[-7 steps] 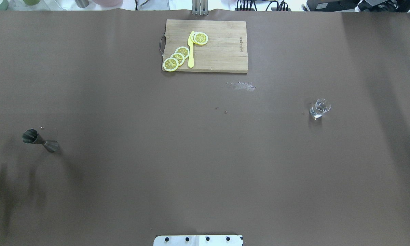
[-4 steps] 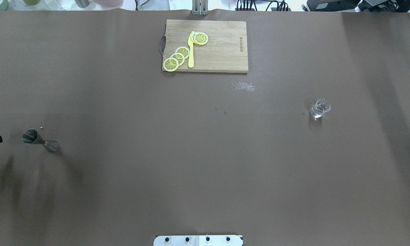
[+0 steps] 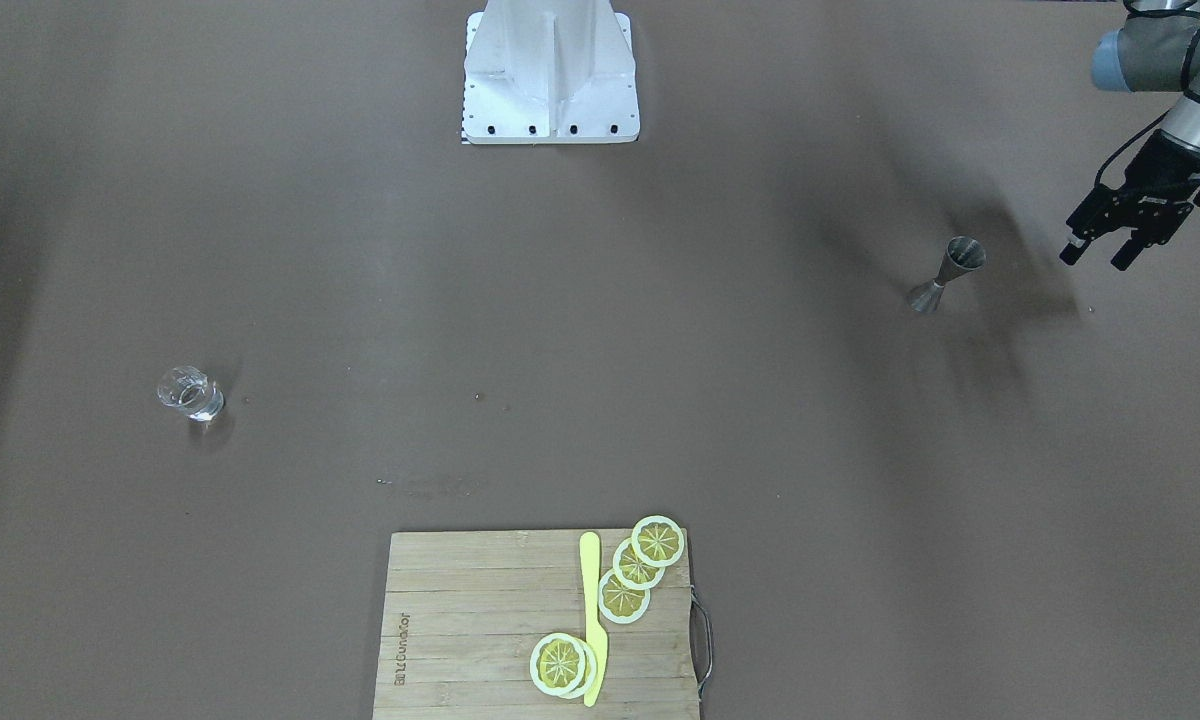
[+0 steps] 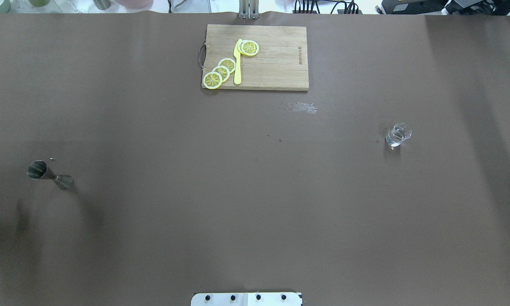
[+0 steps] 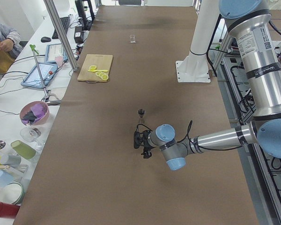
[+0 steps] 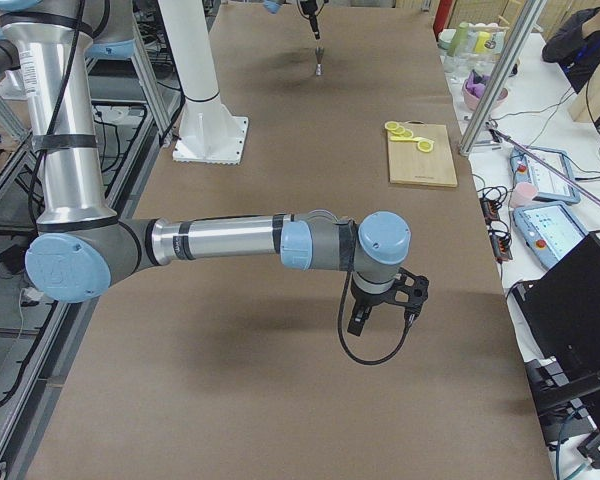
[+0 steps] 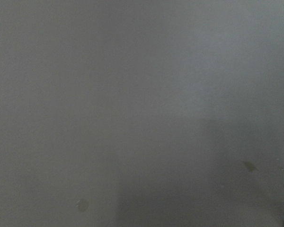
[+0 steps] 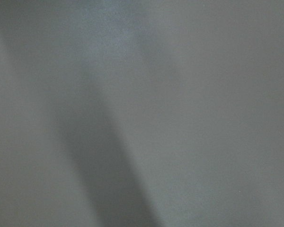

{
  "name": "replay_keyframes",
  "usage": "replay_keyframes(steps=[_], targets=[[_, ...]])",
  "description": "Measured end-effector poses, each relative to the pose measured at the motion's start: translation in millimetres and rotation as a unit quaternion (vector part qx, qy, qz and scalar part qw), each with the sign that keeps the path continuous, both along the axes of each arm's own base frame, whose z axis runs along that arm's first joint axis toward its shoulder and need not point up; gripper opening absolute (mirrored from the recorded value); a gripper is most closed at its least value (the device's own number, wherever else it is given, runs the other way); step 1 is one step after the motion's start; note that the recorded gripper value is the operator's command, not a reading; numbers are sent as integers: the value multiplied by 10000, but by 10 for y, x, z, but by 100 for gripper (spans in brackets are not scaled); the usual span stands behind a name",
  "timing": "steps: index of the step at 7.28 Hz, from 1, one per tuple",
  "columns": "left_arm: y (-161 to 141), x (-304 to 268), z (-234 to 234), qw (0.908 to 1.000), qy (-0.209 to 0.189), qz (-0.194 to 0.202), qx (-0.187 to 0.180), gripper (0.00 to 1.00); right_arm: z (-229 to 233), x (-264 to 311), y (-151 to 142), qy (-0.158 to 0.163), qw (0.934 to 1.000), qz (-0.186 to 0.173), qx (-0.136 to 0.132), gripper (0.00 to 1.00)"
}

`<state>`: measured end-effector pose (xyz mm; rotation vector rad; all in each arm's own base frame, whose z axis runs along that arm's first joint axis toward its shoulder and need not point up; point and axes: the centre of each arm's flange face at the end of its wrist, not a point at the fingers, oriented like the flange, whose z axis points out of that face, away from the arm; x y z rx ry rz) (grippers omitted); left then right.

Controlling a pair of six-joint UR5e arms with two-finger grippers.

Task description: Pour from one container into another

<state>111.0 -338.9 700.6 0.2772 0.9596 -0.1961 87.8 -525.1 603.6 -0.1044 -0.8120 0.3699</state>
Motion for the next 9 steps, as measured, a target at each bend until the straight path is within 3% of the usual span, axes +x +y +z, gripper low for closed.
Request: replay_keyframes(steps=[3, 5, 7, 9], targets=[[-413, -676, -111, 9902, -864, 1029, 376, 99, 120, 25, 119, -17, 9999, 30, -139, 100], [-726, -1372, -275, 9821, -996, 1512, 516, 99, 156, 148, 258, -23, 9998, 159, -152, 100], [-764, -1671, -370, 9826, -896, 1540, 527, 99, 90, 257, 355, -31, 9996, 278, -93, 100], [-554, -1846, -354, 9817, -913, 1556, 617, 99, 26, 339, 605, -98, 9991, 401, -48, 100]])
